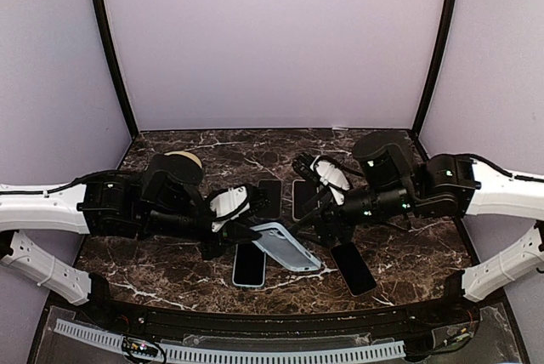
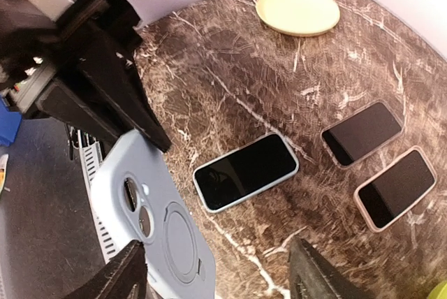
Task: Put the phone into the phone case
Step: Pass from the right arm to the left, then pass from the left arm to the right
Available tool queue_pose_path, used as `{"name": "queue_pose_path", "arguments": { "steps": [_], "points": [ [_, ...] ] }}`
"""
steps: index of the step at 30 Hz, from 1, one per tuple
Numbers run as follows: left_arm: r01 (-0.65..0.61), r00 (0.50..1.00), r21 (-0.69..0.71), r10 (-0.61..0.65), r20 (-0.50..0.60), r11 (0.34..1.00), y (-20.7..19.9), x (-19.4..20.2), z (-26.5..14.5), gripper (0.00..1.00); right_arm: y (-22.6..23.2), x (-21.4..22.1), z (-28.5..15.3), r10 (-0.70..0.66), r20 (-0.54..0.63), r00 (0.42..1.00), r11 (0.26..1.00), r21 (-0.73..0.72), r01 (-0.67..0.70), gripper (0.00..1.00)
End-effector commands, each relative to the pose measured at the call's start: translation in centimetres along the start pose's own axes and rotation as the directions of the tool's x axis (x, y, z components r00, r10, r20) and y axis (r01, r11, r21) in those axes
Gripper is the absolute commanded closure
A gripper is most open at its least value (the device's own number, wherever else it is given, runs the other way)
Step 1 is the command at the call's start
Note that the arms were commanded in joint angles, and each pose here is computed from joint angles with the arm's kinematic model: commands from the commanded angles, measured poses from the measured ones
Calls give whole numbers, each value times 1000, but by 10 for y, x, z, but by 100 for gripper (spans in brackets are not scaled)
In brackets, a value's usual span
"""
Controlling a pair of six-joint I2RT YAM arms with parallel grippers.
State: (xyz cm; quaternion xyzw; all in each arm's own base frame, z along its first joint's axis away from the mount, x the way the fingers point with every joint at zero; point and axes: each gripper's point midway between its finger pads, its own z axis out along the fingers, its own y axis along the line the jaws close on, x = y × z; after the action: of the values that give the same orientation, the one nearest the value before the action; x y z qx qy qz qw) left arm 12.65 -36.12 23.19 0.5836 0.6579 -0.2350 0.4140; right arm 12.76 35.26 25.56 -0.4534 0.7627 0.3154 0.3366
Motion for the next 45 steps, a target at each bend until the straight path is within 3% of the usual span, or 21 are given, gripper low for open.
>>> {"name": "queue_pose_path", "arguments": {
  "steps": [1,7,15,23,26,33,34,36,37,39,41,45],
  "points": [
    [80,997,19,-80,21,997,0,-15,-12,100,12,-6,17,-3,38,999,1000,-17,4,34],
    [116,993,-2,-116,-24,993,8,-4,-7,100,23,-1,28,-23,27,999,997,-67,24,31],
    [161,984,-46,-164,-70,986,23,11,-4,100,17,-8,-1,-45,110,993,999,-25,48,25],
    [165,986,3,-165,-26,986,16,2,-4,100,14,8,33,-20,67,998,999,-34,22,26],
    [170,985,6,-170,-28,985,16,2,-5,100,13,9,48,-25,36,999,999,-26,26,36],
    [196,980,17,-195,-36,980,15,8,-3,100,9,16,59,76,19,997,997,-13,-76,98],
    [205,978,14,-205,-39,979,16,9,-2,100,7,19,59,117,11,993,993,-3,-117,100],
    [231,972,-3,-231,-48,973,21,13,-1,75,3,32,62,232,-30,972,973,8,-232,100],
    [249,967,-29,-250,-55,968,26,17,-1,50,-1,43,64,304,-71,950,953,24,-303,100],
    [273,958,-82,-279,-69,959,37,24,0,26,-13,69,69,468,-131,874,884,81,-461,100],
    [300,948,-116,-310,-78,947,47,32,1,17,-18,90,74,602,-150,784,798,69,-599,100],
    [335,935,-146,-348,-70,931,57,39,0,13,-24,99,83,754,-120,646,642,-75,-763,100]
  ]
}}
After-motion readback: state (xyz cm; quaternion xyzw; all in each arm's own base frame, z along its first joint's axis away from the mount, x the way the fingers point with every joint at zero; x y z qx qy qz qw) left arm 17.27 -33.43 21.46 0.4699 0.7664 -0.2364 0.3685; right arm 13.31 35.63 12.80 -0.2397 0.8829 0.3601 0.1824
